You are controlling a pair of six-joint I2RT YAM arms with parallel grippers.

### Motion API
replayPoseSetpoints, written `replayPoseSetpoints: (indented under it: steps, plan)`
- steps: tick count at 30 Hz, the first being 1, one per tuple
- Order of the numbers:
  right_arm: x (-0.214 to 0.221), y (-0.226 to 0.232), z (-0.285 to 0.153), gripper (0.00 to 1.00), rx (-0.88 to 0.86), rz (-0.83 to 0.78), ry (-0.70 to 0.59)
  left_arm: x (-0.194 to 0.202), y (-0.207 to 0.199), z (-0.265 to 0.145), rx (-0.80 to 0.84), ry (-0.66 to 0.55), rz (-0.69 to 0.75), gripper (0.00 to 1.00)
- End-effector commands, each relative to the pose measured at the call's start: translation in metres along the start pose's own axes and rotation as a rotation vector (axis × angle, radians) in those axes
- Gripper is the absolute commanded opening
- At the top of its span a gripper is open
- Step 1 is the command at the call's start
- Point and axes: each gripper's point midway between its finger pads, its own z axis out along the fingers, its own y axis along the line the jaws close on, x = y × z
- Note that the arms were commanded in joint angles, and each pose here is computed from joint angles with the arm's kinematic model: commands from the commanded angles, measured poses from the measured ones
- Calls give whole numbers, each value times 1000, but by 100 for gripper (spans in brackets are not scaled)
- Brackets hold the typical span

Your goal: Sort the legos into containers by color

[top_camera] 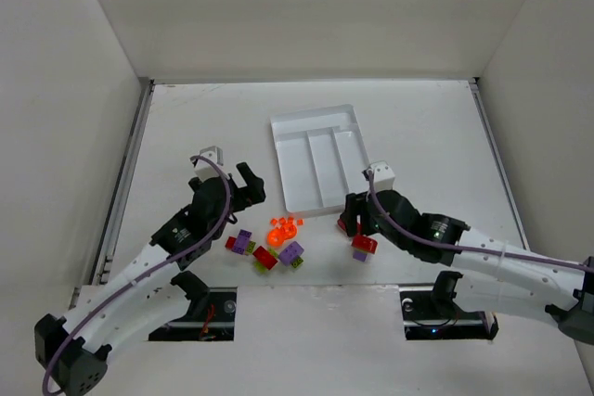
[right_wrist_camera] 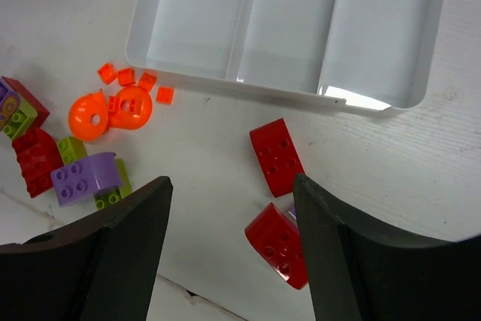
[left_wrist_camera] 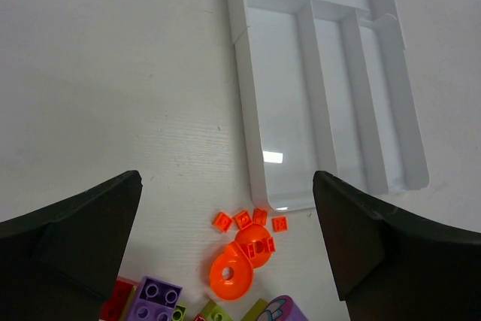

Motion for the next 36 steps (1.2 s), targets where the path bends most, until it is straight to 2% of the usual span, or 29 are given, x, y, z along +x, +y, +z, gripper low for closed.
replayPoseSetpoints:
  steps: [1,3,5,6,9,12,14,15,16,17,18,19,20,21,24,26,30,33,36]
  plan:
    - [-20,-2,-6,71,-3,35,-65,-4,-1,9,-2,-26,-74,100]
    - [-16,-9,-7,62,15,43,-54,-8,-4,12,14,-45,-90,100]
    - [-11,-13,-7,41,30,51,-38,-16,-7,15,31,-88,-107,100]
    - [-9,-13,-6,34,35,54,-29,-21,-9,17,39,-114,-121,100]
    - [-4,-15,0,25,57,40,12,-35,-20,19,102,-192,-151,100]
    - [6,-22,7,26,107,-2,74,-47,-28,16,139,-253,-195,100]
    - [14,-28,12,35,140,-42,122,-49,-32,16,151,-259,-193,100]
    - [15,-29,12,45,141,-55,130,-48,-33,17,150,-253,-182,100]
    - [13,-29,12,57,141,-65,130,-45,-35,20,153,-239,-159,94]
    - [12,-28,13,67,137,-65,124,-42,-38,23,159,-221,-122,74]
    - [11,-26,15,72,126,-64,122,-40,-38,26,159,-200,-82,48]
    - [11,-27,18,75,122,-68,128,-36,-38,30,157,-177,-53,29]
    - [12,-29,23,75,121,-75,145,-33,-36,33,147,-161,-43,18]
    - [14,-30,28,76,122,-76,163,-31,-35,34,147,-149,-45,13]
    - [19,-27,42,75,105,-95,208,-23,-32,38,156,-158,-56,14]
    - [21,-23,47,76,85,-109,219,-19,-29,40,163,-164,-63,21]
    - [26,-20,60,76,48,-112,247,-13,-25,44,153,-159,-63,45]
    - [30,-22,71,76,41,-104,266,-11,-21,47,145,-162,-63,48]
    - [36,-20,80,72,37,-109,286,-8,-21,47,158,-164,-55,53]
